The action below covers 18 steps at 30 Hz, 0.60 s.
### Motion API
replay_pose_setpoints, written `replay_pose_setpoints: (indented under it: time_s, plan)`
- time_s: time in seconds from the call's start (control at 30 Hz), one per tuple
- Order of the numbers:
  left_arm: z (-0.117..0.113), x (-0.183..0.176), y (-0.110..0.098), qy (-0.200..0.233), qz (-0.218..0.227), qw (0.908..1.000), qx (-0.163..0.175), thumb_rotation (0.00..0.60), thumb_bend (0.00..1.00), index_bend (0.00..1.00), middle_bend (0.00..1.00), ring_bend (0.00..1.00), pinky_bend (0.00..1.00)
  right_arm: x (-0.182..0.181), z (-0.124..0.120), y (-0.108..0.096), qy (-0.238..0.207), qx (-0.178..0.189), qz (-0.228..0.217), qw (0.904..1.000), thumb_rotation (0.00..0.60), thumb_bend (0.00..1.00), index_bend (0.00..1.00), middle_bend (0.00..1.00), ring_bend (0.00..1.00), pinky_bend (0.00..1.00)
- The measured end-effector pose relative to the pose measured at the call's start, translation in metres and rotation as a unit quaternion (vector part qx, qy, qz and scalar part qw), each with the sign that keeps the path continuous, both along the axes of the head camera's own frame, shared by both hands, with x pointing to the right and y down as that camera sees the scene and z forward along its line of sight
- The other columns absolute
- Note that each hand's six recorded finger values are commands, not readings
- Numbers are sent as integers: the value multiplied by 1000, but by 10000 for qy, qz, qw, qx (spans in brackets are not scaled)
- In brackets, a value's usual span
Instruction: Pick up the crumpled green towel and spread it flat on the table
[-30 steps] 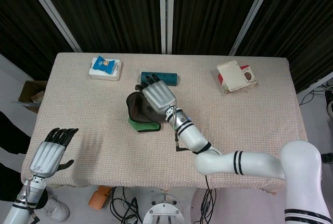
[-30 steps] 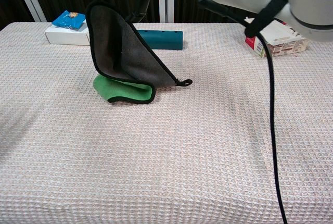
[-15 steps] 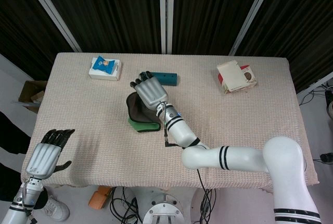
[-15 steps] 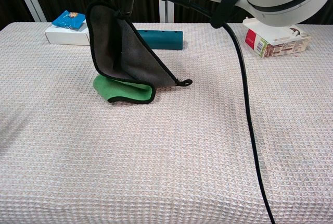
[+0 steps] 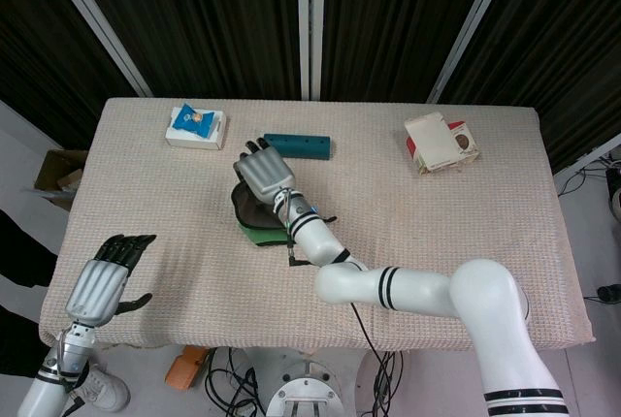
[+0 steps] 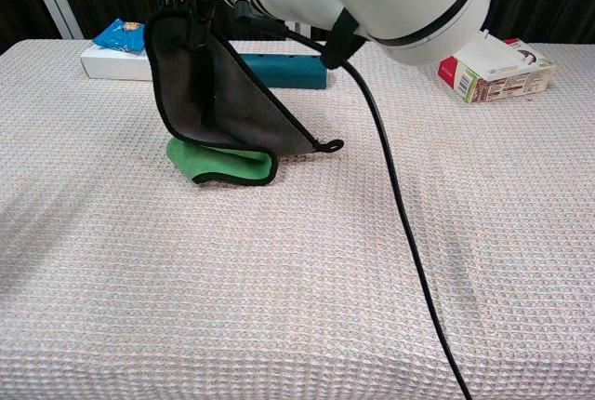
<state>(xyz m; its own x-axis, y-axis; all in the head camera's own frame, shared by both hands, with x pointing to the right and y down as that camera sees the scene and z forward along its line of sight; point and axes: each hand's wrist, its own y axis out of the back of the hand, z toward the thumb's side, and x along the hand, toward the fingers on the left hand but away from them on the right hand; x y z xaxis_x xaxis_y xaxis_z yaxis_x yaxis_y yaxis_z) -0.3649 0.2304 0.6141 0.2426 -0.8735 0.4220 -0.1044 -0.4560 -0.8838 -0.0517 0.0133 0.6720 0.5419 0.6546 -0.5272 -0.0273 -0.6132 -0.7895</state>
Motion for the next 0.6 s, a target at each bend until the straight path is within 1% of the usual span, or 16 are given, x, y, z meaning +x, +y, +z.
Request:
replay_pose_setpoints:
  time_s: [0.07,0.17,0.23,0.33,0.43,0.5,0.53,0.6]
  plan:
    - [3,10,-5,182,48,9998,-12,600,34,128,171,162,156,-5,0,1,-61,42,23,10000,600,471,747,429,179,137]
    - [9,25,-14,526,83,9985,-147,600,34,179,171,181,160,-6,-4,-2,-100,227,143,9996,600,479,804,461,207,137]
    - [13,35,-21,773,94,9967,-242,600,34,202,172,193,163,-6,-9,-5,-141,400,320,9986,600,487,818,465,218,137]
    - [21,53,-32,1219,35,9916,-438,600,34,231,181,206,178,-2,-20,-12,-185,692,657,9953,600,503,830,464,223,137]
    - [32,70,-44,1612,-60,9841,-746,600,34,237,183,215,198,3,-33,-19,-165,1018,988,9897,600,525,837,463,223,132]
    - [40,84,-52,1894,-146,9763,-1038,600,34,237,183,214,202,7,-41,-22,-121,1205,1156,9859,600,536,839,463,224,131]
    - [42,88,-54,1964,-170,9741,-1110,600,34,238,183,214,202,9,-46,-24,-81,1325,1251,9832,600,539,840,463,225,131]
    - [48,101,-61,2183,-265,9663,-1335,600,34,242,183,215,204,13,-53,-26,-6,1499,1363,9793,600,560,842,462,226,130]
